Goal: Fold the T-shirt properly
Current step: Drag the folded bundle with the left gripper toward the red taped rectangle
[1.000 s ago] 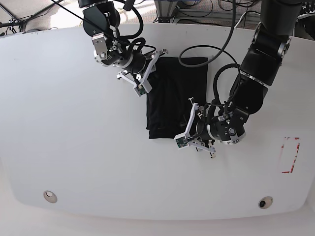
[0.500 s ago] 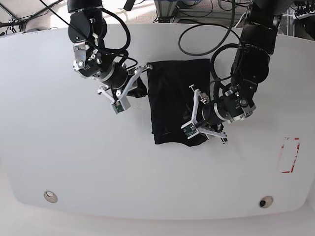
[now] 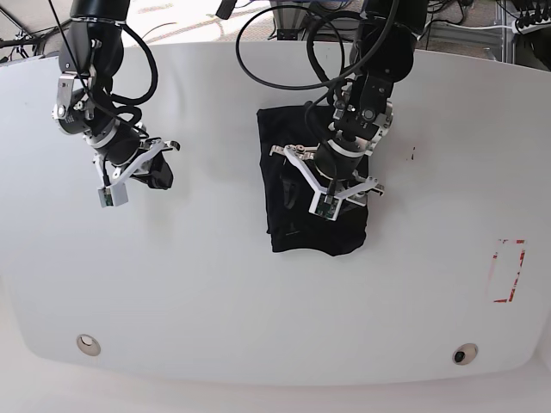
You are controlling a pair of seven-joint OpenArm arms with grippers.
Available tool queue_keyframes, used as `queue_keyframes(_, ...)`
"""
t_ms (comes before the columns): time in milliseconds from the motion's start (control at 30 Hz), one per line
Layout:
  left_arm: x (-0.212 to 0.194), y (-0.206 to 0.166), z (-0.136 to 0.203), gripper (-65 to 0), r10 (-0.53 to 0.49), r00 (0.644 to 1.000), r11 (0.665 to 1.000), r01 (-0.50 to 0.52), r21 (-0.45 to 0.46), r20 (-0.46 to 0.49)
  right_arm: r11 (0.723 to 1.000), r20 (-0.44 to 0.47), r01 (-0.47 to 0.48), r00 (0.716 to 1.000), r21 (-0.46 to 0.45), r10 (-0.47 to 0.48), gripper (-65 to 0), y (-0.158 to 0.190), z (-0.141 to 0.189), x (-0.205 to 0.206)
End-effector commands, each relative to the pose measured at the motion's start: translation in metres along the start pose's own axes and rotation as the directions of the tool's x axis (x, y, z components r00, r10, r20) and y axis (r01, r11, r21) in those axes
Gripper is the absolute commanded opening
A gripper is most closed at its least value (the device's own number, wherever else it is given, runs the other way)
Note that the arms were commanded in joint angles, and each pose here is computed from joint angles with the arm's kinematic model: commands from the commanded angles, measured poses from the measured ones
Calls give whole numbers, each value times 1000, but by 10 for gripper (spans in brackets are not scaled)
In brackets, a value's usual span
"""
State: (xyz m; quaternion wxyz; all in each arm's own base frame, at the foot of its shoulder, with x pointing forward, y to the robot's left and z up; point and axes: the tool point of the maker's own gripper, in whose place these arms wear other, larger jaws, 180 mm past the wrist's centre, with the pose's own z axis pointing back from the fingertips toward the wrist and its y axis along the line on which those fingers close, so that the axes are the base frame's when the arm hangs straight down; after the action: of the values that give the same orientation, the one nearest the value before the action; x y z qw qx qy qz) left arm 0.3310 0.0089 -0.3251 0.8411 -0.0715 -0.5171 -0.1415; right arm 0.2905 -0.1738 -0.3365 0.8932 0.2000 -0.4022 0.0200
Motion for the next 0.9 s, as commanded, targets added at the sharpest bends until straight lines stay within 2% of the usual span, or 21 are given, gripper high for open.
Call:
queue_keyframes(0, 13, 0, 3, -267, 13, 997, 1000, -16, 27, 78, 1000, 52, -14, 999, 10, 13, -604, -1, 5, 15)
queue_keyframes(133, -15, -7, -4, -267, 31, 999, 999, -32, 43, 32, 999, 73, -51, 996, 14, 50, -604, -6, 12, 18)
queue_keyframes(300, -78, -11, -21, -264, 16, 994, 999, -11, 45, -105, 999, 104, -35, 994, -19, 37, -602, -19, 21, 22)
queue_keyframes(400, -106, 4, -26, -262, 24, 985, 997, -10, 79, -169, 999, 108, -21, 994, -40, 25, -602, -28, 26, 21)
queue_keyframes(467, -131, 29, -25, -262, 22, 973, 994, 4, 112, -230, 997, 118, -7, 993, -78, 16, -602, -41, 34, 22)
queue_keyframes(667, -154, 107, -5, -262, -90, 947, 991, 116, 69, -308, 994, 127, 9, 992, -107, 5, -602, -51, 42, 21)
queue_keyframes(867, -162, 214, 37, -264, -196, 888, 967, 247, 69, -417, 991, 112, 24, 994, -132, -9, -602, -59, 49, 11)
